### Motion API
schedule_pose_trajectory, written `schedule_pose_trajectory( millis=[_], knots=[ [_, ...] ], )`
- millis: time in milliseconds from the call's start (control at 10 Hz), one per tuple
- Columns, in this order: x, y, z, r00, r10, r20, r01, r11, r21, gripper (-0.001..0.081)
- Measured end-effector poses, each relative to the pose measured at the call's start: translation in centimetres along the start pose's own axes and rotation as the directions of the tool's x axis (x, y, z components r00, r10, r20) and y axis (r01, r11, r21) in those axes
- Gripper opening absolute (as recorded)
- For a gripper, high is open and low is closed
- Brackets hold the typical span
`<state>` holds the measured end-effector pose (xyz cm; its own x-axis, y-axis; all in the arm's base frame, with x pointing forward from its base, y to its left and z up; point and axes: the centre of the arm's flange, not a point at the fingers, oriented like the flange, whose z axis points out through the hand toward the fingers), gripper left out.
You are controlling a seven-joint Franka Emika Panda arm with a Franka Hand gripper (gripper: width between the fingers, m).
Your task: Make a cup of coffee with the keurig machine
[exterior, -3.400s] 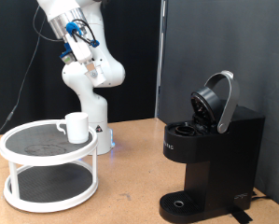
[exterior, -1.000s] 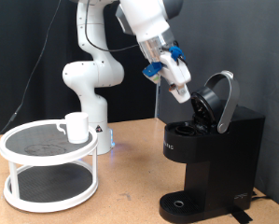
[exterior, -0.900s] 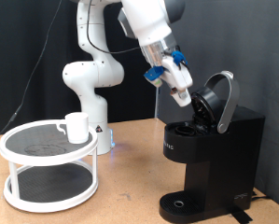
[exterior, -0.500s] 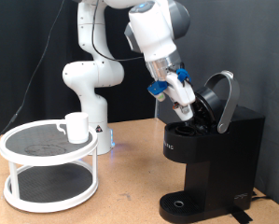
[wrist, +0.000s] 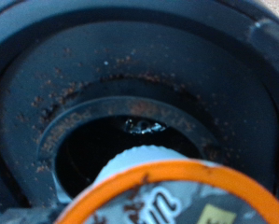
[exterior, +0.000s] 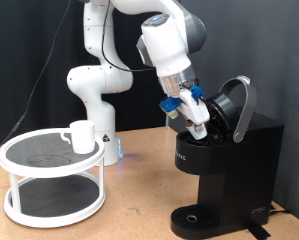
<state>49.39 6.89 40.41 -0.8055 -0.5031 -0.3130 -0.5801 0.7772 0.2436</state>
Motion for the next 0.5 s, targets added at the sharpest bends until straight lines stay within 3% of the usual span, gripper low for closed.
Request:
schedule_pose_trajectory(
  millis=[300,400,500],
  knots=[
    [0.11,-0.2,0.23,1.0,0.004,-0.003,-0.004,1.0,-0.001,0.0368],
    [0.15,-0.22,0.31,1.0,0.005,-0.005,-0.005,1.0,-0.002,0.0444],
    [0.18,-0.25,0.36,1.0,0.006,-0.006,-0.006,1.0,-0.002,0.0627]
  ],
)
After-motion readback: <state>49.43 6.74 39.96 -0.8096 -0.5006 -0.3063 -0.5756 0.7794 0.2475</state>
